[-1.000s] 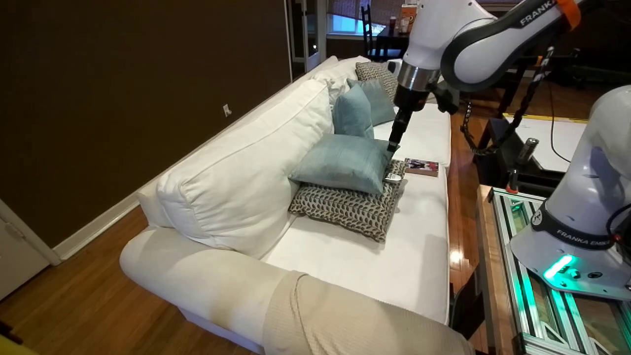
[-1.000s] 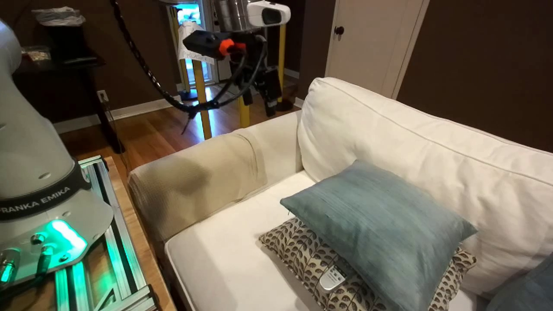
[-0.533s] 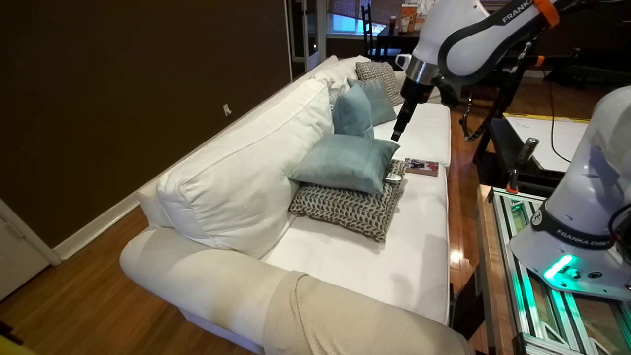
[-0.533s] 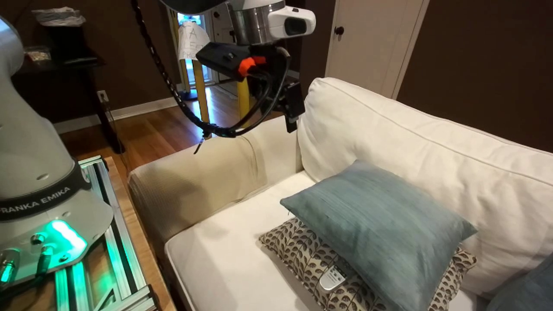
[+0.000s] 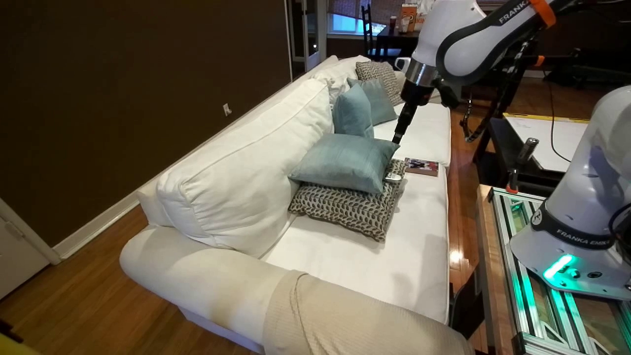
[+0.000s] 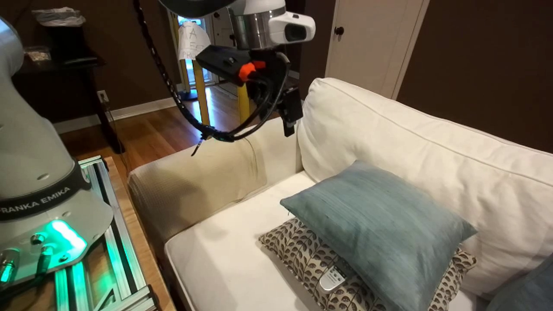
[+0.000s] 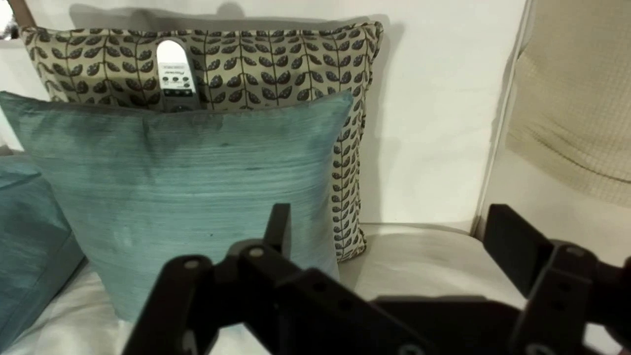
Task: Remove the grey remote from the pillow and put it on the left cushion of the sofa
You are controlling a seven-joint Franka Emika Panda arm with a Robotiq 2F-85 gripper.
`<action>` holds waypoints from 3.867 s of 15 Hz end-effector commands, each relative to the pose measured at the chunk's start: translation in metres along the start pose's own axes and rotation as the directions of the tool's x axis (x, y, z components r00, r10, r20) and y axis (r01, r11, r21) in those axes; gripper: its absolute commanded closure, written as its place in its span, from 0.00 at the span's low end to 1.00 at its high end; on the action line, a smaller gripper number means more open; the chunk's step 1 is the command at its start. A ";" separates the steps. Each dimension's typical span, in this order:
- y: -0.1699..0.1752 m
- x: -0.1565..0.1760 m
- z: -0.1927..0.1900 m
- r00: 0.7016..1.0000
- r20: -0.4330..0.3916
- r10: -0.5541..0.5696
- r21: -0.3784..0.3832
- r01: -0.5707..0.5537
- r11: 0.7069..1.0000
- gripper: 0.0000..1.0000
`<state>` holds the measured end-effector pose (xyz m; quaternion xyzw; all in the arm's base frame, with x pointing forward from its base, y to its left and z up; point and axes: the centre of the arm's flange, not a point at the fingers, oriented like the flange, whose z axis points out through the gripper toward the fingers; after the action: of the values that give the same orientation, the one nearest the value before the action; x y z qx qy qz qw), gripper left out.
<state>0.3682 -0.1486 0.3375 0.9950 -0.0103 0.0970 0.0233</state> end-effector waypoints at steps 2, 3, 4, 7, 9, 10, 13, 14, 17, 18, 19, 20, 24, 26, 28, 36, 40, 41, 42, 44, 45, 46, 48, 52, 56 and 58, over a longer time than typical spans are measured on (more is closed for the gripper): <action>0.056 -0.023 0.070 0.993 0.121 0.006 0.131 -0.022 0.991 0.00; 0.069 -0.034 0.081 0.991 0.137 0.008 0.137 -0.027 0.990 0.00; 0.080 -0.044 0.090 0.988 0.157 0.008 0.143 -0.030 0.989 0.00; 0.106 -0.064 0.111 0.981 0.192 -0.027 0.126 0.003 0.992 0.00; 0.122 -0.069 0.124 0.979 0.205 -0.012 0.093 -0.008 0.996 0.00; 0.133 -0.070 0.133 0.980 0.201 0.000 0.081 -0.017 0.997 0.00; 0.154 -0.077 0.157 0.973 0.224 0.050 0.018 -0.055 0.998 0.00; 0.159 -0.078 0.163 0.972 0.228 0.055 0.018 -0.061 0.998 0.00; 0.151 -0.083 0.147 0.972 0.225 0.063 0.007 -0.066 0.998 0.00; 0.153 -0.084 0.152 0.970 0.234 0.066 0.000 -0.068 0.998 0.00; 0.155 -0.083 0.156 0.968 0.240 0.068 -0.004 -0.069 0.998 0.00; 0.156 -0.083 0.157 0.968 0.243 0.069 -0.006 -0.070 0.998 0.00; 0.160 -0.067 0.182 0.960 0.278 -0.028 -0.007 0.031 0.999 0.00; 0.164 -0.061 0.195 0.957 0.284 -0.055 -0.022 0.064 0.998 0.00; 0.171 -0.057 0.210 0.960 0.269 -0.073 -0.039 0.087 0.995 0.00; 0.185 -0.067 0.264 0.991 0.132 0.029 -0.098 -0.016 0.995 0.00; 0.193 -0.067 0.280 0.996 0.082 0.027 -0.078 -0.021 0.997 0.00; 0.196 -0.068 0.285 0.997 0.069 0.025 -0.086 -0.019 0.996 0.00; 0.198 -0.068 0.286 0.998 0.059 0.024 -0.087 -0.019 0.996 0.00; 0.201 -0.068 0.292 0.999 0.040 0.017 -0.087 -0.014 0.996 0.00; 0.201 -0.067 0.295 0.999 0.034 0.017 -0.073 -0.014 0.997 0.00; 0.198 -0.067 0.299 1.000 0.026 0.014 -0.071 -0.012 0.997 0.00; 0.196 -0.065 0.304 1.000 -0.002 0.017 -0.063 -0.017 0.998 0.00; 0.196 -0.060 0.313 0.998 -0.051 0.028 -0.069 -0.032 0.997 0.00; 0.197 -0.057 0.319 0.996 -0.083 0.035 -0.075 -0.042 0.996 0.00; 0.197 -0.055 0.320 0.994 -0.098 0.040 -0.071 -0.048 0.996 0.00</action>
<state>0.3682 -0.3554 0.0318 0.9897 -0.0288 0.1256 0.0616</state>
